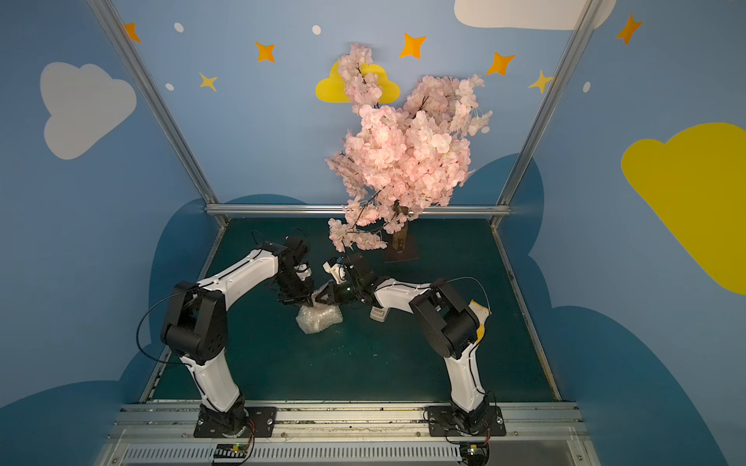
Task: Wrap mugs in bubble wrap
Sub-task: Stick the tape on the bubble wrap.
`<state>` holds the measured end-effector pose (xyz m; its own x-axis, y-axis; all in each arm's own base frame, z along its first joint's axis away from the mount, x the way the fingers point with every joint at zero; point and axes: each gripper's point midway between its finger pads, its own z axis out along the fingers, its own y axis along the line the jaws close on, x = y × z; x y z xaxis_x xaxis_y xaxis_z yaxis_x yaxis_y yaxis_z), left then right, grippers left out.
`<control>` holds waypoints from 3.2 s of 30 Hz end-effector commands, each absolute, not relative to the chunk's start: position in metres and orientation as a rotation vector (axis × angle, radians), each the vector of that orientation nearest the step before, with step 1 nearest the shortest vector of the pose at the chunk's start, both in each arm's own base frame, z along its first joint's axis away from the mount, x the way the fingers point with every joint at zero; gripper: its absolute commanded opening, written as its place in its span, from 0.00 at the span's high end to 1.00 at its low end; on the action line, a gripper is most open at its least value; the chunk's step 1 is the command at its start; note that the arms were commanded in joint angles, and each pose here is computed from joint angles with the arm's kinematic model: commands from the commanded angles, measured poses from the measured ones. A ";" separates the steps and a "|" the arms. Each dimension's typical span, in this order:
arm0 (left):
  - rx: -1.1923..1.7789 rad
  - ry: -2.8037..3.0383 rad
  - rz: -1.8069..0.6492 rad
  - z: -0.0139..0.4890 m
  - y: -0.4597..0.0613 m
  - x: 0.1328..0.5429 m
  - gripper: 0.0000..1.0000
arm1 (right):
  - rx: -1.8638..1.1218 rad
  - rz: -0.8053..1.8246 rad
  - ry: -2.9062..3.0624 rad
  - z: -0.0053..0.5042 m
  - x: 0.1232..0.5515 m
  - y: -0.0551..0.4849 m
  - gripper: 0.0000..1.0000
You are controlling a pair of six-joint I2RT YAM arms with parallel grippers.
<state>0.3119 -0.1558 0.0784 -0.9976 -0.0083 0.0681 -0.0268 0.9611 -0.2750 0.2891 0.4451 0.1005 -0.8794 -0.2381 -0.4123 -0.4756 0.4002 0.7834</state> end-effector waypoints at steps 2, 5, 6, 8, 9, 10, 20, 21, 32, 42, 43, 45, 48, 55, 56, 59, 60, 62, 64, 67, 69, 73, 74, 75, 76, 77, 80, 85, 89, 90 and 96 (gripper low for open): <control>0.017 -3.046 0.512 0.091 -0.159 0.310 0.95 | -0.639 1.294 2.499 0.078 0.288 0.434 1.00; 0.003 -3.087 0.503 0.108 -0.153 0.313 0.89 | -0.662 1.213 2.523 0.076 0.286 0.433 1.00; -0.004 -3.106 0.515 0.116 -0.154 0.315 0.86 | -0.670 1.199 2.525 0.076 0.285 0.434 1.00; -0.011 -3.159 0.494 0.129 -0.149 0.317 0.77 | -0.676 1.176 2.532 0.076 0.284 0.435 1.00; -0.021 -3.174 0.510 0.136 -0.149 0.316 0.75 | -0.668 1.158 2.538 0.075 0.284 0.435 1.00; -0.025 -3.180 0.527 0.141 -0.150 0.315 0.74 | -0.659 1.147 2.545 0.075 0.285 0.435 1.00; -0.022 -3.228 0.529 0.141 -0.142 0.302 0.59 | -0.606 1.076 2.580 0.071 0.288 0.433 1.00; -0.024 -3.223 0.558 0.141 -0.144 0.301 0.59 | -0.601 1.062 2.587 0.071 0.288 0.433 1.00; -0.063 -3.141 0.639 0.112 -0.163 0.301 0.59 | -0.538 1.030 2.656 0.069 0.289 0.433 1.00; -0.091 -3.115 0.498 0.082 -0.164 0.310 0.60 | -0.519 1.083 2.654 0.080 0.290 0.441 1.00; -0.098 -3.124 0.449 0.079 -0.161 0.312 0.60 | -0.519 1.090 2.650 0.082 0.290 0.442 1.00; -0.101 -3.125 0.409 0.078 -0.161 0.314 0.60 | -0.520 1.094 2.649 0.084 0.290 0.443 1.00; -0.090 -3.129 0.382 0.079 -0.160 0.318 0.60 | -0.522 1.083 2.654 0.083 0.291 0.443 1.00; -0.052 -3.118 0.370 0.081 -0.166 0.322 0.60 | -0.514 1.109 2.653 0.086 0.289 0.445 1.00; -0.047 -3.117 0.359 0.081 -0.166 0.323 0.60 | -0.511 1.107 2.652 0.087 0.289 0.445 1.00; -0.055 -3.119 0.292 0.079 -0.163 0.323 0.60 | -0.512 1.097 2.644 0.092 0.288 0.443 1.00; -0.060 -3.121 0.258 0.079 -0.161 0.323 0.60 | -0.512 1.082 2.642 0.094 0.289 0.441 1.00; -0.080 -3.123 0.202 0.079 -0.160 0.323 0.61 | -0.507 1.023 2.675 0.090 0.290 0.436 1.00; -0.088 -3.118 0.156 0.078 -0.160 0.323 0.62 | -0.510 0.963 2.698 0.085 0.289 0.433 1.00; -0.085 -3.088 0.117 0.073 -0.163 0.321 0.65 | -0.528 0.936 2.741 0.073 0.284 0.433 1.00; -0.092 -3.078 0.089 0.068 -0.165 0.320 0.66 | -0.533 0.903 2.758 0.065 0.282 0.433 1.00; -0.084 -3.061 0.058 0.060 -0.164 0.318 0.67 | -0.522 0.793 2.789 0.056 0.280 0.425 1.00; -0.084 -3.060 0.054 0.059 -0.163 0.318 0.67 | -0.522 0.780 2.791 0.056 0.280 0.424 1.00; -0.087 -3.061 0.054 0.059 -0.163 0.318 0.67 | -0.522 0.781 2.792 0.055 0.280 0.423 1.00; -0.088 -3.063 0.060 0.061 -0.164 0.318 0.68 | -0.523 0.786 2.788 0.056 0.279 0.423 1.00; -0.088 -3.062 0.067 0.061 -0.165 0.319 0.68 | -0.524 0.788 2.785 0.057 0.279 0.424 0.99; -0.089 -3.067 0.109 0.067 -0.170 0.321 0.69 | -0.533 0.819 2.760 0.066 0.280 0.427 0.92; -0.097 -3.070 0.146 0.072 -0.174 0.322 0.71 | -0.559 0.891 2.676 0.094 0.283 0.432 0.73; -0.098 -3.064 0.141 0.070 -0.173 0.320 0.73 | -0.569 0.929 2.629 0.113 0.284 0.434 0.68; -0.099 -3.066 0.143 0.070 -0.173 0.320 0.74 | -0.571 0.934 2.620 0.117 0.284 0.434 0.67; -0.085 -3.073 0.177 0.075 -0.173 0.322 0.74 | -0.593 0.953 2.578 0.138 0.280 0.430 0.59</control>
